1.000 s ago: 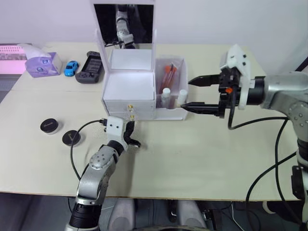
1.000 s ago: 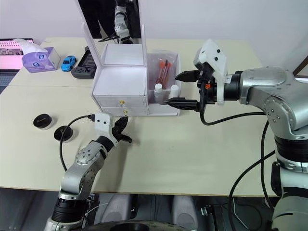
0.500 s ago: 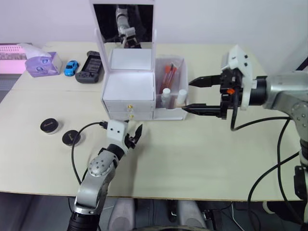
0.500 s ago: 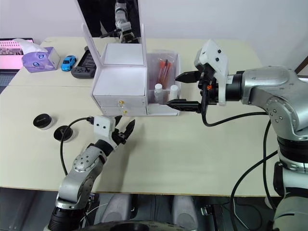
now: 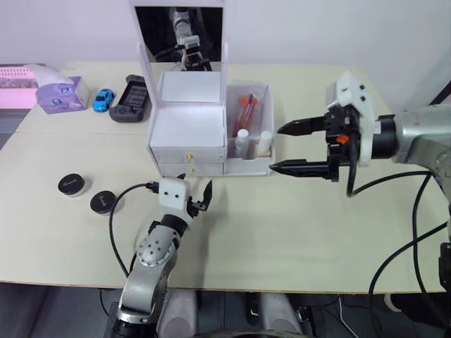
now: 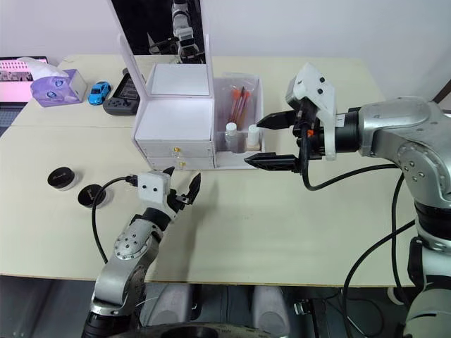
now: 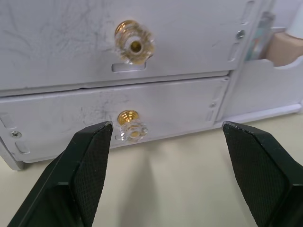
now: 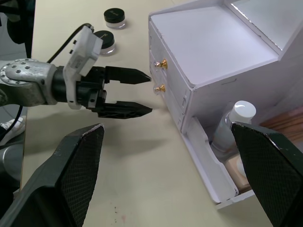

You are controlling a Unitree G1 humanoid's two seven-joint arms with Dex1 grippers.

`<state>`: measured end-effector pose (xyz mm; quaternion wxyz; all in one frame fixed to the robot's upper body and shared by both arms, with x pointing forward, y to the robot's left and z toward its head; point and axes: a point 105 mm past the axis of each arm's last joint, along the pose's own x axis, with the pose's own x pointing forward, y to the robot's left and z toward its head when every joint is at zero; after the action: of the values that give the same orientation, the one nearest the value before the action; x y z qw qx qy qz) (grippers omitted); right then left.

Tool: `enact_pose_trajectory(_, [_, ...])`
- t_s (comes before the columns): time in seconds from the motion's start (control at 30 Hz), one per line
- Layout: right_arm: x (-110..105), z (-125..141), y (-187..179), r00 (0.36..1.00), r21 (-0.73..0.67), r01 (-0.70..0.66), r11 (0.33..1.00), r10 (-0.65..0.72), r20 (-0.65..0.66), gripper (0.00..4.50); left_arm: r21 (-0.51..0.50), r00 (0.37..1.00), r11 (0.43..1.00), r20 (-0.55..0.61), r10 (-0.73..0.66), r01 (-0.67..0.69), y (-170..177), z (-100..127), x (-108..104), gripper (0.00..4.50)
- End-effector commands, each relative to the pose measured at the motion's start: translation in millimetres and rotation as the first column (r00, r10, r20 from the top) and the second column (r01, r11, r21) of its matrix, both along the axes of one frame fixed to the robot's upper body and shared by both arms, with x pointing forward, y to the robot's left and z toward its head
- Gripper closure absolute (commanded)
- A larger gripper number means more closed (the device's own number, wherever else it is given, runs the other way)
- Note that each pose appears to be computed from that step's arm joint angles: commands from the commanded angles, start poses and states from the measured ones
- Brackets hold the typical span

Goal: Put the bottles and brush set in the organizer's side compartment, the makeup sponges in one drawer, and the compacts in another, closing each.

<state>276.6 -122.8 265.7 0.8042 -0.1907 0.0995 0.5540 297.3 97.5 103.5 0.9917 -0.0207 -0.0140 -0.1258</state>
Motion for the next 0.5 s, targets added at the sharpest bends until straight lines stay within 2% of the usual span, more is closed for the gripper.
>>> enact_pose_trajectory(0.03, [-6.4, 15.1, 1.8, 0.997, 0.001, -0.016, 1.000, 0.016, 0.072, 0.00, -0.024, 0.998, 0.999, 0.049, 0.025, -0.024, 1.3, 10.1, 3.9, 0.62])
enact_pose_trajectory(0.2, [-8.1, 15.6, 1.4, 0.997, -0.002, -0.008, 1.000, 0.008, 0.075, 0.00, -0.064, 0.998, 0.996, 0.035, 0.060, -0.057, 6.4, 6.7, 10.0, 0.62])
enact_pose_trajectory(0.37, [-9.3, 15.1, 2.5, 0.997, -0.006, -0.002, 1.000, 0.003, 0.076, 0.00, -0.060, 0.997, 0.997, 0.060, 0.055, -0.051, 0.3, 10.3, 14.2, 0.62])
enact_pose_trajectory(0.47, [-6.1, 31.3, 7.9, 0.996, 0.000, -0.003, 1.000, 0.003, 0.087, 0.00, -0.068, 0.997, 0.997, 0.056, 0.050, -0.046, -0.3, 9.2, 13.9, 1.37])
enact_pose_trajectory(0.5, [-5.7, 33.8, 8.8, 0.996, 0.000, -0.003, 1.000, 0.003, 0.087, 0.00, -0.068, 0.997, 0.997, 0.055, 0.047, -0.043, -0.7, 9.0, 13.7, 1.85])
